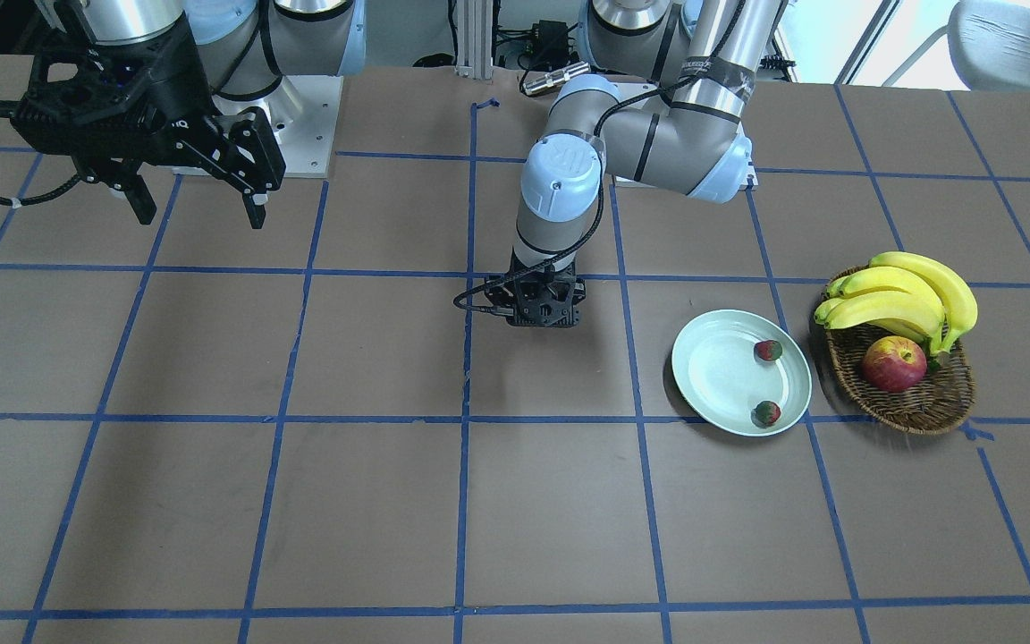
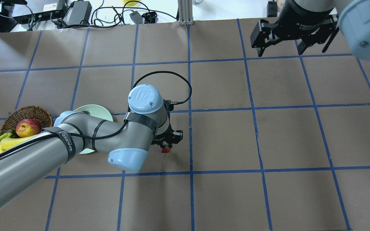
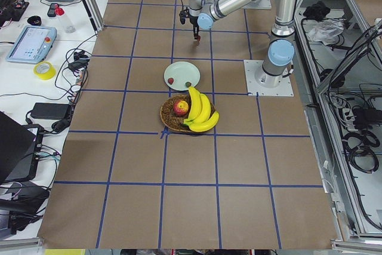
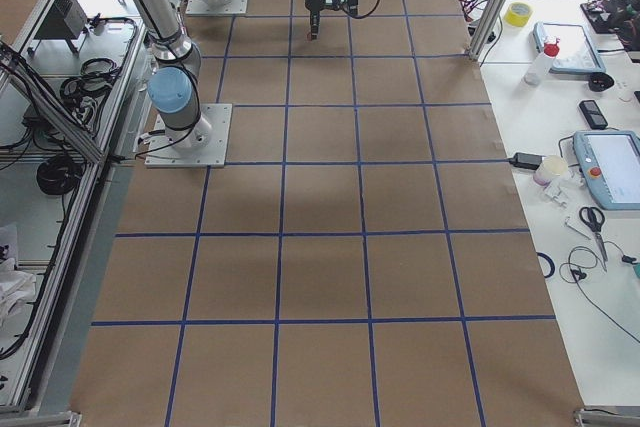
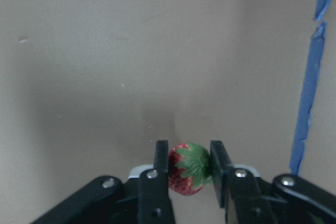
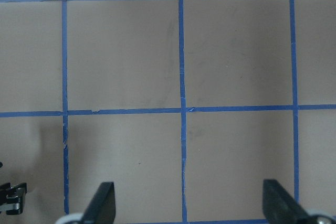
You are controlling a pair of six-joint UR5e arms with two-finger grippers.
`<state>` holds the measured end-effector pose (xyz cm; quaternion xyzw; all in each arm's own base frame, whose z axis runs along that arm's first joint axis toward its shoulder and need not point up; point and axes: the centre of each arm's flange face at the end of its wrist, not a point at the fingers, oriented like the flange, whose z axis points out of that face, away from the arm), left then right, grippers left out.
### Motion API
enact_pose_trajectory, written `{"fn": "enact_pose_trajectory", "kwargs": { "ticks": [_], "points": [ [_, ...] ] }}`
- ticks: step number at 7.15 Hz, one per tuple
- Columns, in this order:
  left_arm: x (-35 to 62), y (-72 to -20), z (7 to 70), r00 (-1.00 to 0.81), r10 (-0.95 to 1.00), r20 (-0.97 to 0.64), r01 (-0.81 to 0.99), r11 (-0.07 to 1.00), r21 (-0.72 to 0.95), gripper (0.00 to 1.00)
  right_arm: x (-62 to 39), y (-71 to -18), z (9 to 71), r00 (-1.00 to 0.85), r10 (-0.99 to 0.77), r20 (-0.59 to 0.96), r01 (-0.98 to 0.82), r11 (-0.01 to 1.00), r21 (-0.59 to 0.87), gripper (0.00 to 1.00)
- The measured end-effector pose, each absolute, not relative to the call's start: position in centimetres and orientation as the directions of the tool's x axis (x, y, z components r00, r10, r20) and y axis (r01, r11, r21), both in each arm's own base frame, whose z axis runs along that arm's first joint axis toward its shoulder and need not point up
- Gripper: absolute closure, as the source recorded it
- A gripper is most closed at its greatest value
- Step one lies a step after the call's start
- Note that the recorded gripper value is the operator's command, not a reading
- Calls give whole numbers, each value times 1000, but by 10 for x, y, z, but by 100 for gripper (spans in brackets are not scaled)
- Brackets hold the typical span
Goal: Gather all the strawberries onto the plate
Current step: 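Carry the strawberry over the plate and open the left gripper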
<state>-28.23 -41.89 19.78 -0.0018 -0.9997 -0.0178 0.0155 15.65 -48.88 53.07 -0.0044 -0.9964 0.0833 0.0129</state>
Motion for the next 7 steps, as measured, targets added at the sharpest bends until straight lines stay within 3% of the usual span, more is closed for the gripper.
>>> {"fn": "enact_pose_trajectory", "kwargs": {
  "ticks": [3, 5, 7],
  "points": [
    [-224, -458, 241, -998, 67, -20, 67, 998, 16, 100, 157, -489, 531, -1000, 11, 25, 7, 986, -166, 0],
    [-126, -506, 288, -993, 108, -41, 106, 994, 39, 100, 157, -489, 530, -1000, 11, 25, 7, 986, -164, 0],
    [-24, -528, 287, -989, 147, -18, 145, 987, 74, 100, 157, -489, 530, -1000, 11, 25, 7, 986, -164, 0]
  ]
}}
